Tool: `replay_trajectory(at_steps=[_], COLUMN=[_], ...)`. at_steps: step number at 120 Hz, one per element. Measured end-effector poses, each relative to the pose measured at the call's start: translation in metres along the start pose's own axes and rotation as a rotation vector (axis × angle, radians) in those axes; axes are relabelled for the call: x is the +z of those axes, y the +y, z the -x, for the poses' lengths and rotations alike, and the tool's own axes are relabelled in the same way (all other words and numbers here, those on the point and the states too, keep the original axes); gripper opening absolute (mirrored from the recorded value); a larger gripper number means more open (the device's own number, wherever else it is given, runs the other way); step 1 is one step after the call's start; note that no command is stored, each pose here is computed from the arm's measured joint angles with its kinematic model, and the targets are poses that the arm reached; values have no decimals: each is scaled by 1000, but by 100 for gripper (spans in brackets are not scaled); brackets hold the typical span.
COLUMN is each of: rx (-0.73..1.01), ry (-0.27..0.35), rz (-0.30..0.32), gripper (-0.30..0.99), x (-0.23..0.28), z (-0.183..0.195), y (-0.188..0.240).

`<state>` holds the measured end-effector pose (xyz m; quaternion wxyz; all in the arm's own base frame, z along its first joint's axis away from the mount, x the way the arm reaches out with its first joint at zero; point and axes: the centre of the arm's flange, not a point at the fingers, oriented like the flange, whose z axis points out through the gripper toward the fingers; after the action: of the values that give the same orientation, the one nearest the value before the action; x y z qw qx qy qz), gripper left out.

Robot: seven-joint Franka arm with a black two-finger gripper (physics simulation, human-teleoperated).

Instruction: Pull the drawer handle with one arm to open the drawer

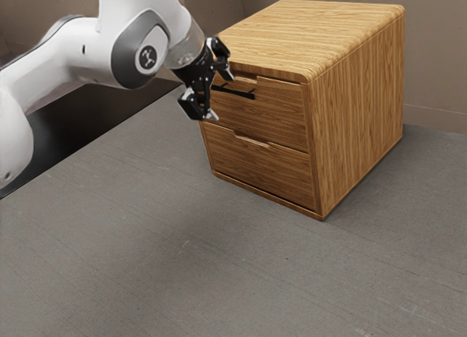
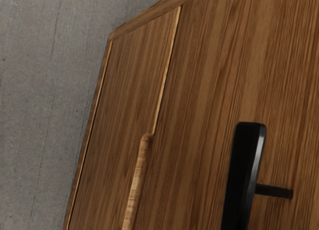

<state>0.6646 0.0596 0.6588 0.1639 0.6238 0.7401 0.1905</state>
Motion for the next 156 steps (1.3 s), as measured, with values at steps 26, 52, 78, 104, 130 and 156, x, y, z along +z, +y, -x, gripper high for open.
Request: replay_trajectory(at_steps=[26, 52, 78, 104, 130, 156], rx=[-6, -10, -17, -23, -41, -63], ry=[-4, -7, -4, -8, -12, -17], rz=[-16, -23, -33, -52, -83, -99], gripper=[69, 62, 40, 12, -3, -7], x=[7, 7, 3, -17, -29, -41], z=[0, 0, -3, -2, -7, -13], y=[-4, -6, -7, -17, -39, -62])
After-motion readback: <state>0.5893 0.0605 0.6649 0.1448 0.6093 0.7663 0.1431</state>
